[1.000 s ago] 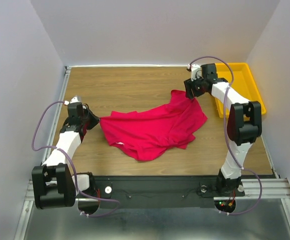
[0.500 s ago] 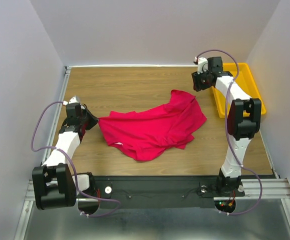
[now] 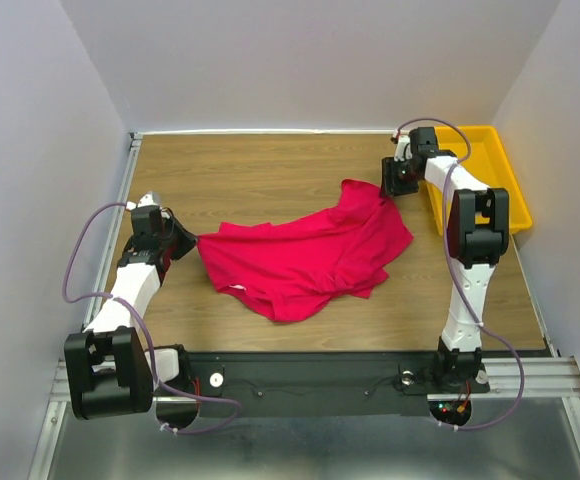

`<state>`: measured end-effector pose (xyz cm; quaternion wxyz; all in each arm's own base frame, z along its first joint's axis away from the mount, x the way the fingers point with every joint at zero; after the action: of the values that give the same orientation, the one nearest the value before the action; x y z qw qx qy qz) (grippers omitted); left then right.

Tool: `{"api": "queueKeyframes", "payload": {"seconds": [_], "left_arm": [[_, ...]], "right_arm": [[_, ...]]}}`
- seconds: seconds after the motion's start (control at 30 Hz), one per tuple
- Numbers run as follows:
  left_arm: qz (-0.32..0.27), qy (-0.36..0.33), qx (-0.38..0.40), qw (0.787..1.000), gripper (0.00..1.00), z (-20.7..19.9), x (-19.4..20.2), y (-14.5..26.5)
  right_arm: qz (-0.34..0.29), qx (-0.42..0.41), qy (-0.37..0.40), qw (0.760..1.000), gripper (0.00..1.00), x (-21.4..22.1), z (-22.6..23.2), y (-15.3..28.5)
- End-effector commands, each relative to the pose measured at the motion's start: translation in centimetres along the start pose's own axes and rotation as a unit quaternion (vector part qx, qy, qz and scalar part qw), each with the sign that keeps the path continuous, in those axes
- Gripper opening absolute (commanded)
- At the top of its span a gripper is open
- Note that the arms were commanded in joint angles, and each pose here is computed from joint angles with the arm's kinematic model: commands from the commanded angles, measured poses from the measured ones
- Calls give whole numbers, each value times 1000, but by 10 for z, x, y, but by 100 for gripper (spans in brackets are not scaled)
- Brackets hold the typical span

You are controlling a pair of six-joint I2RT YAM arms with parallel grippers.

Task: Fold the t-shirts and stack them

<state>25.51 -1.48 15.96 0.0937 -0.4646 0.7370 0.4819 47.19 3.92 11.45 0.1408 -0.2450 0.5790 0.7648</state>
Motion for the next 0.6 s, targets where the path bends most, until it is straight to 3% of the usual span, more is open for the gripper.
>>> {"api": "queueKeyframes", "payload": {"seconds": [0.0, 0.1, 0.3, 0.57], "left_arm": [[-26, -12, 18, 999, 0, -2, -6, 3], [-23, -10, 18, 1000, 0, -1, -4, 2], [-25, -12, 19, 999, 0, -2, -6, 3], [-46, -18, 26, 998, 0, -10, -18, 7]], "right_arm": [[-8, -19, -26, 999, 46, -8, 6, -1], [-10, -26, -26, 999, 24, -10, 8, 0], [-40, -32, -15, 999, 1, -26, 12, 18], [-134, -21, 26, 990, 0, -63, 26, 81]]}}
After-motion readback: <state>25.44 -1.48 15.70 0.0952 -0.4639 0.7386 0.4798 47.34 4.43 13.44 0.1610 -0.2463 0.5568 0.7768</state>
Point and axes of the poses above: each gripper's point midway between its finger pads, its own y axis back along the fingers, its own z axis along the line the jaws close on, x = y × z, the point moved 9 cm from there along y, back along the fingers, and after that the axes turned 1 degree about -y, right-handed, at the moved point
